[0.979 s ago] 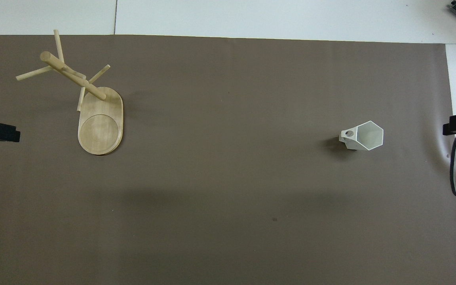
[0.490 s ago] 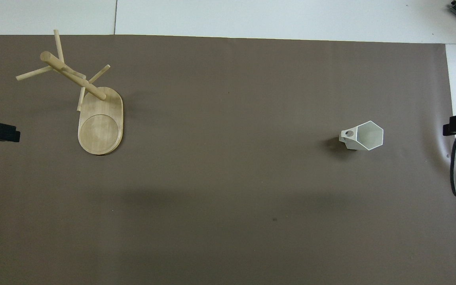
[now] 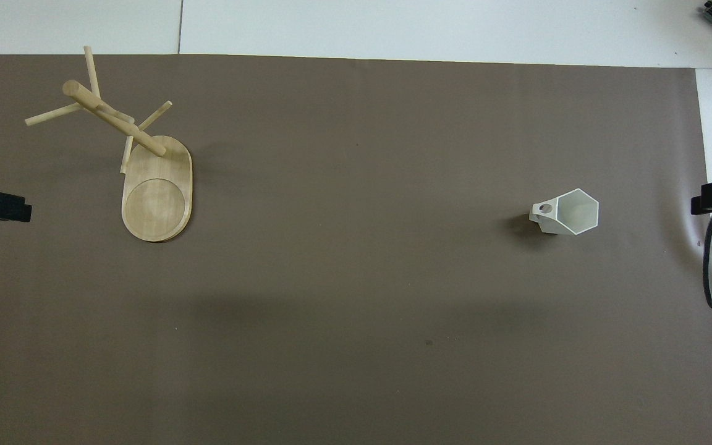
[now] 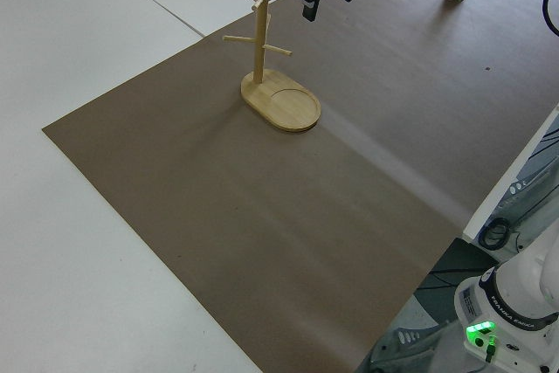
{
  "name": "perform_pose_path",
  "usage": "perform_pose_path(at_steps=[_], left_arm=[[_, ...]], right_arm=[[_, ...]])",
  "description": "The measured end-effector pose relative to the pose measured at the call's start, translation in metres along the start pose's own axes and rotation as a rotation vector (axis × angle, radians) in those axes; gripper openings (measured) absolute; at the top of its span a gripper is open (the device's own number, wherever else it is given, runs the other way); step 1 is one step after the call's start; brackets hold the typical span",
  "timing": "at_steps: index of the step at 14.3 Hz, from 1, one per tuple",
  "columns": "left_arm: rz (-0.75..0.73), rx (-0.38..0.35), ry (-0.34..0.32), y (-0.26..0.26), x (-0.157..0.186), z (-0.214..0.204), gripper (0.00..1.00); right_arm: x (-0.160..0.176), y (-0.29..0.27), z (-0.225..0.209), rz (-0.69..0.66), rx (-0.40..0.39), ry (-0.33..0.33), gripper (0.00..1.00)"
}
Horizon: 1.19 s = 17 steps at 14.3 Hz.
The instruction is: Hang cup on rack
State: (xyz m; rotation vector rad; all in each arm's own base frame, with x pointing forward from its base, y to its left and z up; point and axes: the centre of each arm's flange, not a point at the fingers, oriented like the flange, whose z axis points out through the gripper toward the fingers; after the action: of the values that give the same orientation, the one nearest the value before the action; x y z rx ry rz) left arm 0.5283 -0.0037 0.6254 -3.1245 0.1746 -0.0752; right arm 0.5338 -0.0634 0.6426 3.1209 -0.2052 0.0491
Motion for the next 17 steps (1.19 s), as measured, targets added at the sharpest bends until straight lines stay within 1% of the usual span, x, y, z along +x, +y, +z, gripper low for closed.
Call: perform_pose_path(at_steps=[8,12,17], left_arm=[[0.0,0.0,0.0,0.0,0.0,0.0,1.0],[0.0,0.0,0.0,0.0,0.0,0.0,1.0],[0.0,0.0,0.0,0.0,0.0,0.0,1.0]], right_arm=[[-0.0001,0.0,0.0001,-0.002,0.0,-0.001,1.0],[-0.0003,0.0,-0.0001,-0.035,0.0,-0.001,1.0],[-0.0008,0.0,0.0001,-0.041,0.0,-0.004,1.0]])
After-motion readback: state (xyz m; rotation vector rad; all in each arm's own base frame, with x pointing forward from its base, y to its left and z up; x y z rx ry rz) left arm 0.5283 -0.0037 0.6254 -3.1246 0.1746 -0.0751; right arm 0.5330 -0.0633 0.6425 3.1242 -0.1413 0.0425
